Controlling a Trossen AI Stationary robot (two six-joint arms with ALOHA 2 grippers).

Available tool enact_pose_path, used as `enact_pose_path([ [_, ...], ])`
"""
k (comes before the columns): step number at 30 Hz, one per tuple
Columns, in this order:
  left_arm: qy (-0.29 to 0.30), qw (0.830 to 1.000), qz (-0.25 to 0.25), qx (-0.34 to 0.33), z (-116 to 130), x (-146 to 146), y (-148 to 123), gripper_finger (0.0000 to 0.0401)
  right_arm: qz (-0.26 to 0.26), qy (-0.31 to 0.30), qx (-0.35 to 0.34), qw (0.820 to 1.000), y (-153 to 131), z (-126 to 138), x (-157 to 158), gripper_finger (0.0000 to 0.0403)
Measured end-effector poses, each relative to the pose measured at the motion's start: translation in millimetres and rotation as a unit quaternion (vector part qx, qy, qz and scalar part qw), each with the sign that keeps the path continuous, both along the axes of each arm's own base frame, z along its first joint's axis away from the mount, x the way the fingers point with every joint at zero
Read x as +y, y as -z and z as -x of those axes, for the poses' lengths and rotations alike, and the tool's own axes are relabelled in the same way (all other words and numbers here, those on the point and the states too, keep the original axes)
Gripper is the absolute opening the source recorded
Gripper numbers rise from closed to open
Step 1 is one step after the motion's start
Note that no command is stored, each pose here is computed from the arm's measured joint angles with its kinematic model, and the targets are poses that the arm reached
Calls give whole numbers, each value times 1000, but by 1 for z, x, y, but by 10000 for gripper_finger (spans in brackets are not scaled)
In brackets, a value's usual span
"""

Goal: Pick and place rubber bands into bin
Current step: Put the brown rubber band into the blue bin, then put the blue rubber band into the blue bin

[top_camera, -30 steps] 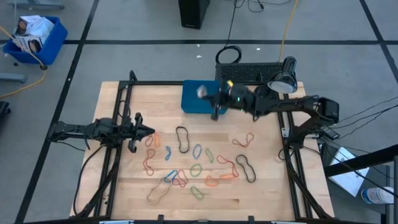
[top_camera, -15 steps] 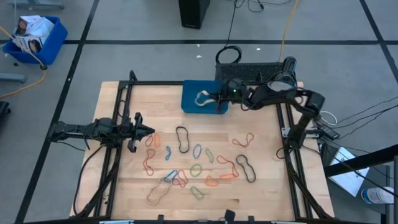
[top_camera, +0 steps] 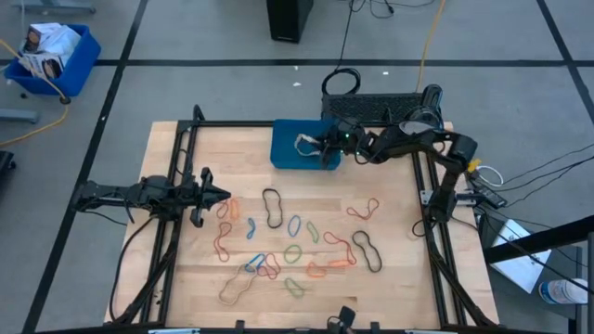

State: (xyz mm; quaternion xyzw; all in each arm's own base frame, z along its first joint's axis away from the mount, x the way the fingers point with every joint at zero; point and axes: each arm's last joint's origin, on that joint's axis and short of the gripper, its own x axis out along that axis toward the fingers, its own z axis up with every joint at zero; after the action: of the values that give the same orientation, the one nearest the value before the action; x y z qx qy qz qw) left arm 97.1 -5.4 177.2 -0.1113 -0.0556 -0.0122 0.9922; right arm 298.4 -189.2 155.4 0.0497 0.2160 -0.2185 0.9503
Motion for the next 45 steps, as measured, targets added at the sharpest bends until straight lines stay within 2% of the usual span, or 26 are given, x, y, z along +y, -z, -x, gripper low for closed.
enact_pose_path([
  [3,0,1000,1,0,0,0,0,26,13,34,40,999,-17,11,5,154],
  [6,0,1000,1,0,0,0,0,26,29,32,63,997,-40,19,20,178],
  [10,0,1000,1,0,0,0,0,26,35,-22,55,998,-66,20,57,188],
  [13,0,1000,1,0,0,0,0,26,38,-125,34,991,-72,14,100,185],
  [15,1,1000,1,0,0,0,0,26,41,-178,23,983,-64,8,131,179],
  [18,1,1000,2,-6,0,0,-1,26,36,-222,9,974,-43,-4,169,169],
  [23,0,1000,12,-10,0,0,-2,26,19,-273,24,961,2,-35,206,155],
  [26,-15,1000,14,-11,0,1,-2,26,16,-287,49,956,23,-57,216,148],
  [31,-20,1000,15,-8,0,1,-2,26,17,-310,83,947,42,-79,233,144],
  [34,-20,1000,16,-6,0,1,-1,26,11,-319,113,941,46,-85,240,143],
  [40,-20,1000,19,3,-1,1,0,26,-14,-306,133,943,53,-92,241,142],
  [45,-19,999,24,10,-3,1,1,26,-13,-307,146,940,62,-92,241,115],
])
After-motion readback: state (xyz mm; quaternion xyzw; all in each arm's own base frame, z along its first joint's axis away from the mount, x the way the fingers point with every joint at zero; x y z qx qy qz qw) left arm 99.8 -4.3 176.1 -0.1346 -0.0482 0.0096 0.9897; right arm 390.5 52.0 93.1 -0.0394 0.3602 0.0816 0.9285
